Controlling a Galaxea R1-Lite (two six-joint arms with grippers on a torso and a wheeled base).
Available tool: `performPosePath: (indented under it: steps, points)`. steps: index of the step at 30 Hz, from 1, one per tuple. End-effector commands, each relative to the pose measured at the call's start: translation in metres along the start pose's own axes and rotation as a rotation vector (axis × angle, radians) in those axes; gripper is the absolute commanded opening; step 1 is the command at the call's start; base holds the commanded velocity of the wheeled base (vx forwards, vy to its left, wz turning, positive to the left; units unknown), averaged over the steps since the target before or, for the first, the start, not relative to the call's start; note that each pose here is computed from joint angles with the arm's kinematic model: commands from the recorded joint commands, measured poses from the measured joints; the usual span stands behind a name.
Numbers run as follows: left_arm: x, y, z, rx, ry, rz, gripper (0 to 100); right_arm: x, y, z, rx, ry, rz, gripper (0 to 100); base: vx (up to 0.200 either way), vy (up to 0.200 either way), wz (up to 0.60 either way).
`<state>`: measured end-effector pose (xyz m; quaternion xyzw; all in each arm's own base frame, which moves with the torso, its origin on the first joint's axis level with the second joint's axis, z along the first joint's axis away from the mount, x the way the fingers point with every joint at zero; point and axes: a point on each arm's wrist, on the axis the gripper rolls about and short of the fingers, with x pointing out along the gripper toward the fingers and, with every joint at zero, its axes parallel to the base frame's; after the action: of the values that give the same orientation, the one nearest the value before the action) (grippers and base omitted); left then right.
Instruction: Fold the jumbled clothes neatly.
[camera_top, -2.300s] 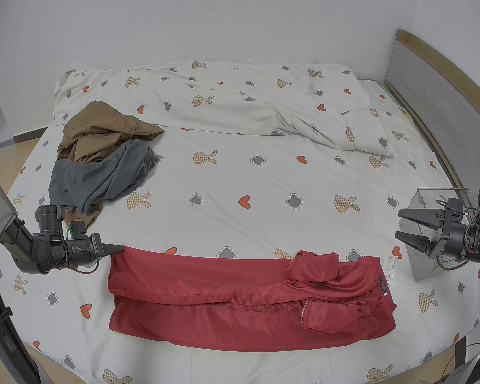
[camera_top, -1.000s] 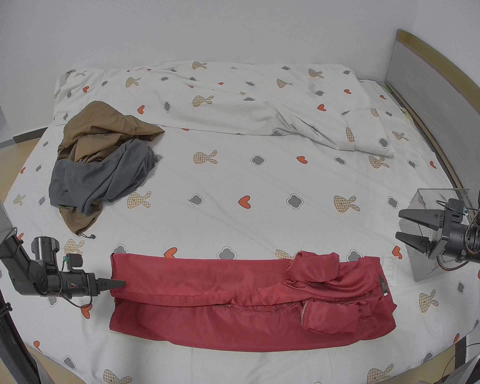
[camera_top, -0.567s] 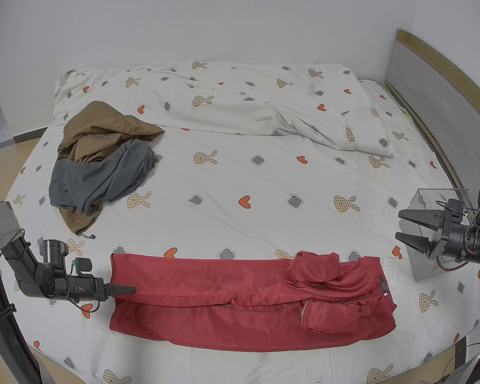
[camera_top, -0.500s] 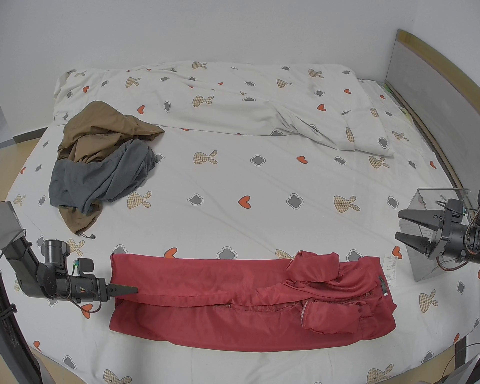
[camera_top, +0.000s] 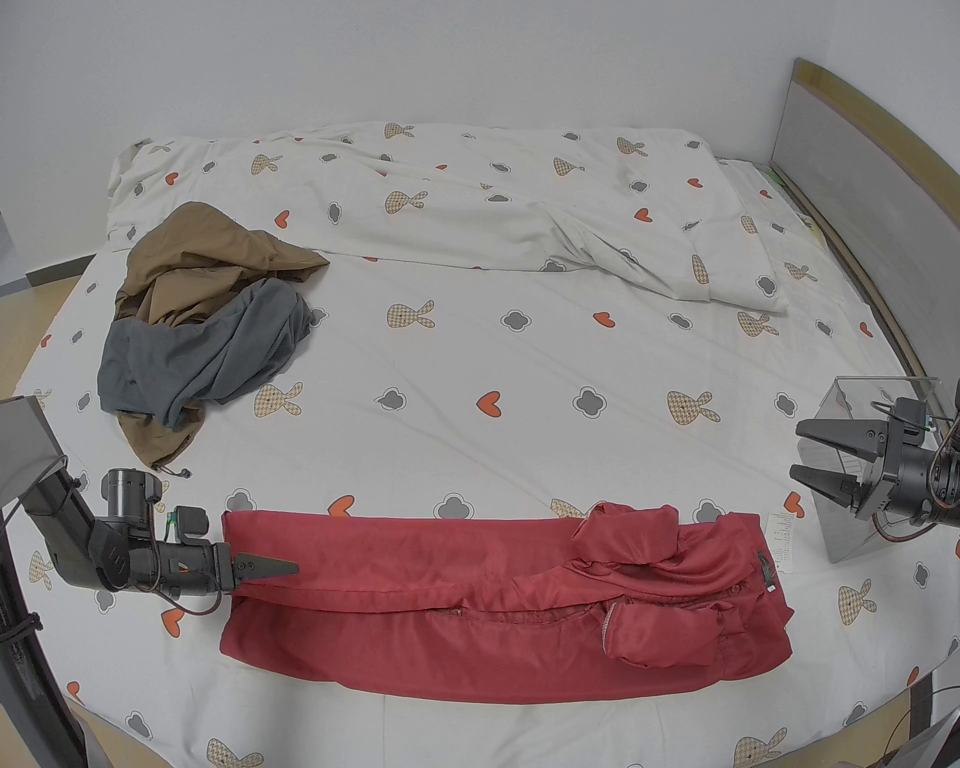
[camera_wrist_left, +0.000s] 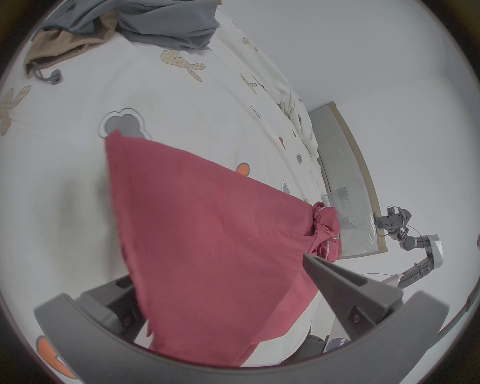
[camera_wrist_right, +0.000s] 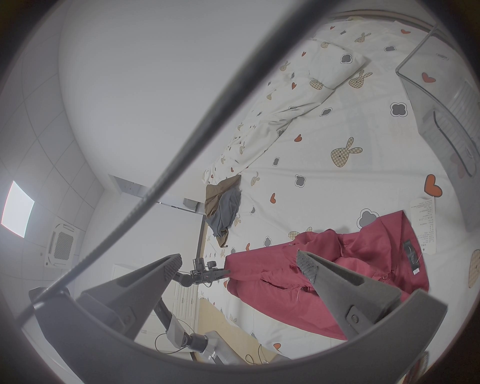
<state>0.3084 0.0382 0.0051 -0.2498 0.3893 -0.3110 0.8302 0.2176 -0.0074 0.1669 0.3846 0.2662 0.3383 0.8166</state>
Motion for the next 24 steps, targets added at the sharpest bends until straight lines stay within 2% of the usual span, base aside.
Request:
performPosePath:
  steps: [1, 15, 16, 24]
  points:
    - [0.01, -0.004, 0.002, 0.007, 0.018, -0.02, 100, 0.0, 0.001, 0.001, -0.003, -0.003, 0.001, 100, 0.0, 0.0, 0.0]
    - [0.026, -0.018, -0.006, 0.025, 0.076, -0.058, 100, 0.0, 0.0, 0.001, -0.001, -0.002, 0.0, 100, 0.0, 0.0, 0.0]
    - [0.026, -0.019, -0.006, 0.027, 0.078, -0.059, 0, 0.0, 0.001, 0.001, -0.003, -0.003, 0.001, 100, 0.0, 0.0, 0.0]
    - [0.02, -0.012, -0.003, 0.02, 0.054, -0.044, 0, 0.0, 0.0, 0.001, -0.001, -0.002, 0.0, 100, 0.0, 0.0, 0.0]
